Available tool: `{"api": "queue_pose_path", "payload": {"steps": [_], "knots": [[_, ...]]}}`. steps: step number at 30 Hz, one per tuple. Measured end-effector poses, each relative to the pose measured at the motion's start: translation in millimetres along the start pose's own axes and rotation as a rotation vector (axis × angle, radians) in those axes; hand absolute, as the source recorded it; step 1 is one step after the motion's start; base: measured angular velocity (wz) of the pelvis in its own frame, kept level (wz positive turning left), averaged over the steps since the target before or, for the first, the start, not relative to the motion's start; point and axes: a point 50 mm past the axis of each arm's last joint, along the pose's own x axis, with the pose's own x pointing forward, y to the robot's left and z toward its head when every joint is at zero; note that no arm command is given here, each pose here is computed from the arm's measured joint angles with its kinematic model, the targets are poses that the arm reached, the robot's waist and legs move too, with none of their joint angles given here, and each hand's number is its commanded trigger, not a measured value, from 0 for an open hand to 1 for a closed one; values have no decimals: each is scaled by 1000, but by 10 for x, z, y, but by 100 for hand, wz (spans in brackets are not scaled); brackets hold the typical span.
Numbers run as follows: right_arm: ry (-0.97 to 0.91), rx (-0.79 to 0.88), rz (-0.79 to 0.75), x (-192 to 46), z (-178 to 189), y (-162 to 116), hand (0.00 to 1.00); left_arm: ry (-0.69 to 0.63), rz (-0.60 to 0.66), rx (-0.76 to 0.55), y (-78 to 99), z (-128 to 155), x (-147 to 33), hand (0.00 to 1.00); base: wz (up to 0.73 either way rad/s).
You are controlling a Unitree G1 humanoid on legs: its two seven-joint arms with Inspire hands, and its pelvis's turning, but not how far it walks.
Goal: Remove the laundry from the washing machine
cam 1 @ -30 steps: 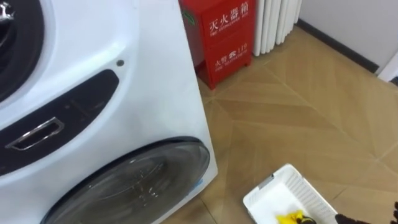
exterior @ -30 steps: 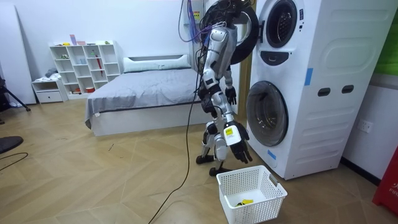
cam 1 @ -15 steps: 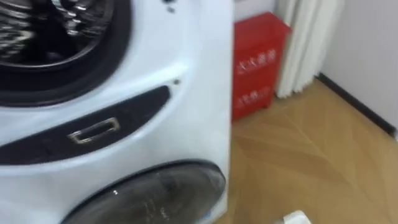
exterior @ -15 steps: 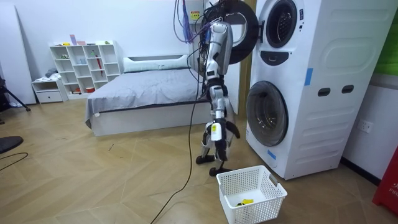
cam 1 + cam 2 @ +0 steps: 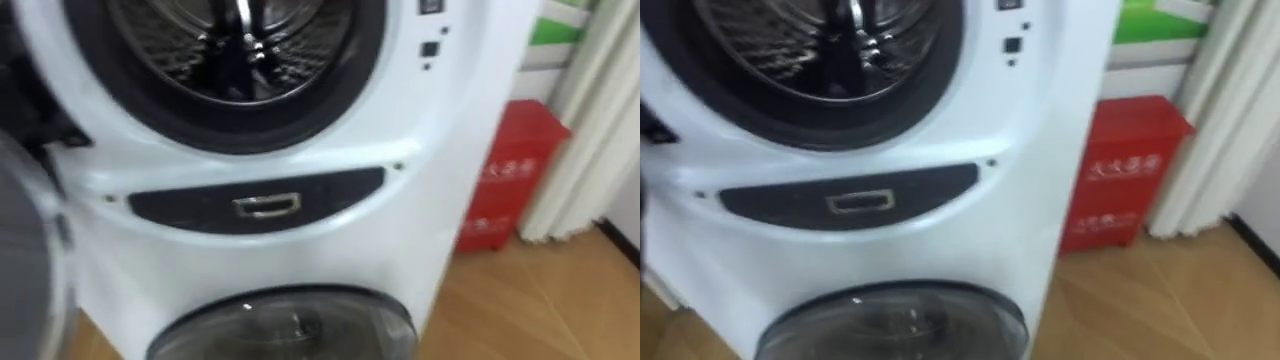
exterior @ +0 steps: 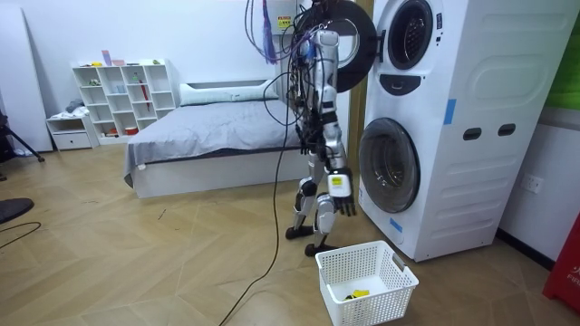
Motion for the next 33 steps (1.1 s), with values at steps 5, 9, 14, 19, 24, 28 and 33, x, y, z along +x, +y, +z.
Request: {"api": "queue_pose_path", "payload": {"steps": [5, 9, 14, 19, 24, 28, 33], "knots": [[-21, -257, 109, 10, 66, 337, 0, 34, 7, 100, -40, -64, -8, 0, 23], [-33, -328, 109, 9, 68, 376, 0, 53, 18, 138, -53, -116, -13, 0, 7], [-48, -328, 100, 7, 75, 368, 0, 42, 24, 189, -57, -55, -6, 0, 3], [-49, -325, 103, 3, 57, 335, 0, 16, 22, 186, -67, 34, 1, 0, 1], [-54, -331, 129, 2, 84, 341, 0, 18, 16, 186, -64, 29, 2, 0, -4], [-78, -382, 128, 0, 135, 321, 0, -4, -41, 194, -102, 94, 5, 0, -6], [-83, -365, 83, -4, 131, 173, 0, -80, -58, 184, -141, 301, 1, 0, 7]]}}
